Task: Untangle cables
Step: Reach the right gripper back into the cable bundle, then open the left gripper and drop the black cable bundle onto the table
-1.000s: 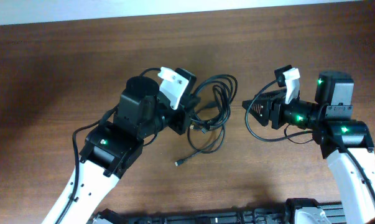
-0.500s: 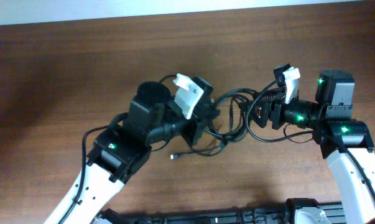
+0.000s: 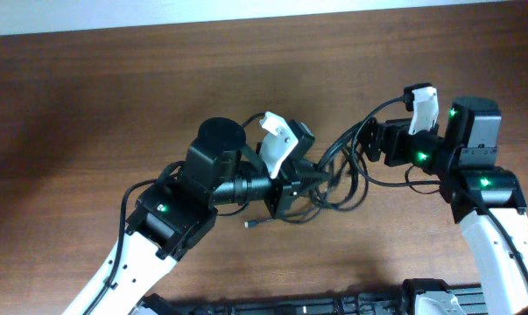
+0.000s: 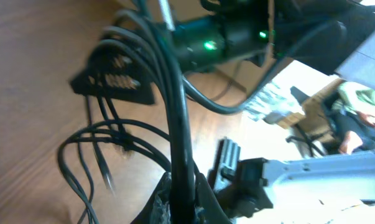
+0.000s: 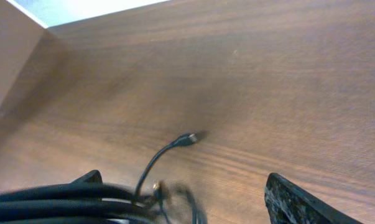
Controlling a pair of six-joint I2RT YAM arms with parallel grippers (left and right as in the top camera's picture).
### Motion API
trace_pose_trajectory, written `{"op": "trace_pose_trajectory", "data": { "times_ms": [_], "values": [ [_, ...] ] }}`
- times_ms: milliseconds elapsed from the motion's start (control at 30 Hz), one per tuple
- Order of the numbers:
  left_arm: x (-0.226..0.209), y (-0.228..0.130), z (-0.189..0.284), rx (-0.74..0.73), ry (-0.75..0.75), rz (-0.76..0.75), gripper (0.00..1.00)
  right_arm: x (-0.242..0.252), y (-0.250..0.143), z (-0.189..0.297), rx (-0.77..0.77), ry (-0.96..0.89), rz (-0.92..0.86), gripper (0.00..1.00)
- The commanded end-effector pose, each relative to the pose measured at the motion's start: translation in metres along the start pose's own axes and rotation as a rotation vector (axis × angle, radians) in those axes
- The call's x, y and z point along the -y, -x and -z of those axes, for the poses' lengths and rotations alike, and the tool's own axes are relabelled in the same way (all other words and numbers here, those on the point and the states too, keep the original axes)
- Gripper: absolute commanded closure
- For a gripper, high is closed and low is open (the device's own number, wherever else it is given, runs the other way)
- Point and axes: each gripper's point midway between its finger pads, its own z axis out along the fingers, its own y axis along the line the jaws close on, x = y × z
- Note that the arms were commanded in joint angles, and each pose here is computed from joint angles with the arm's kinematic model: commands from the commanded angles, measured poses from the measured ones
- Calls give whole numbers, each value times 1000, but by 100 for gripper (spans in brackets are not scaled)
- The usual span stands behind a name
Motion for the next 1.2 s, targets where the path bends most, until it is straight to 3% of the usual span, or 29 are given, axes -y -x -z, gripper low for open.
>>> {"op": "trace_pose_trajectory", "data": {
  "times_ms": [0,167,233,600,933,1100,1167],
  "values": [
    [30,5,8,5,-130,-23,100,11,11,3,40,-68,13,18],
    [20,6,7,13,-74,-20,100,11,12,3,41,-68,14,18],
    [4,6,7,21,18,-9,100,14,11,3,38,-85,10,18],
    [-70,-1,29,25,470,27,100,88,-29,28,-90,-539,-91,17],
    [-118,11,71,92,843,-4,100,56,-26,24,-69,-370,-102,15],
    [-113,36,74,196,834,-40,100,30,-18,36,-13,-270,-77,15],
    [-106,53,78,268,821,-60,91,22,-14,44,21,-251,-60,10]
  ]
}}
